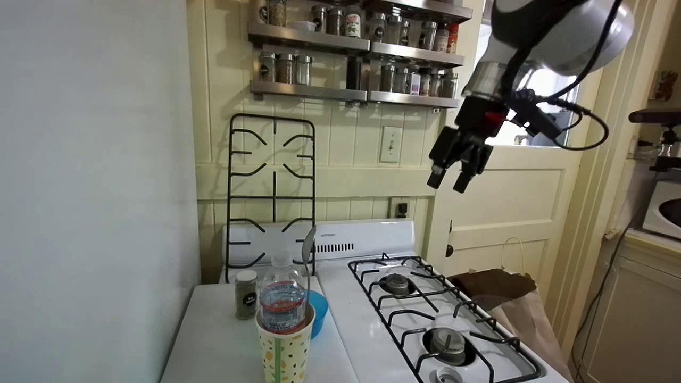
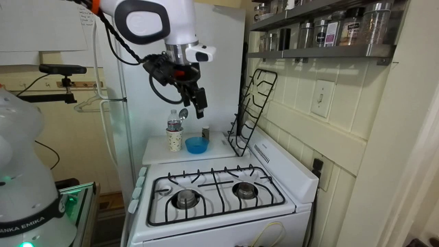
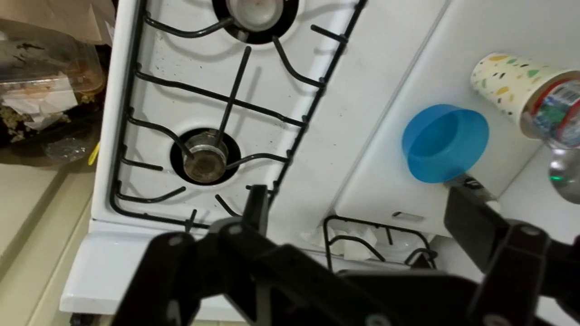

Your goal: Put the black stove rails against the wall

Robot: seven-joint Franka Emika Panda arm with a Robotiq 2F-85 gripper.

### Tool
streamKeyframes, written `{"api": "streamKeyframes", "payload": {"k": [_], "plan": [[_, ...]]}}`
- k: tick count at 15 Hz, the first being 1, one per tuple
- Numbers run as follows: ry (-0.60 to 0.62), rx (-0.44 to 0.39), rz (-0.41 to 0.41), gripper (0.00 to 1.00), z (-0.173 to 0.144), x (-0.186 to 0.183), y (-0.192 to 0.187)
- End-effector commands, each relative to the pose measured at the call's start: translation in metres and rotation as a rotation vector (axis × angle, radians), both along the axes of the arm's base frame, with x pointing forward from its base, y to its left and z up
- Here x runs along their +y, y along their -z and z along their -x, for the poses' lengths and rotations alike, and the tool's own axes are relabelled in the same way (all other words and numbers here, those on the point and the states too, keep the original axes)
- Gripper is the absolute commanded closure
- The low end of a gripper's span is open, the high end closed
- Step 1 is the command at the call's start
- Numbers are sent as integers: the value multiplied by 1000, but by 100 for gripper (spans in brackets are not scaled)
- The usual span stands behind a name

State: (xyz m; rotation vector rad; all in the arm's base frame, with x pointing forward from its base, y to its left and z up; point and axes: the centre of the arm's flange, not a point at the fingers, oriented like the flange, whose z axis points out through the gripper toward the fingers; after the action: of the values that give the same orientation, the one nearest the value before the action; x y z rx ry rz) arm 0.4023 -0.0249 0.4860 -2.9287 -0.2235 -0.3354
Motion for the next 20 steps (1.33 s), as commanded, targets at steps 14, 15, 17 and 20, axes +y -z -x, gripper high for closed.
{"api": "streamKeyframes", "payload": {"k": [14,15,17,20], "plan": [[507,177,-91,0,-61,-24,114],[560,179,-95,0,-64,-29,124],[666,149,-87,0,-68,-36,145],[825,121,-79,0,-77,-36,175]]}}
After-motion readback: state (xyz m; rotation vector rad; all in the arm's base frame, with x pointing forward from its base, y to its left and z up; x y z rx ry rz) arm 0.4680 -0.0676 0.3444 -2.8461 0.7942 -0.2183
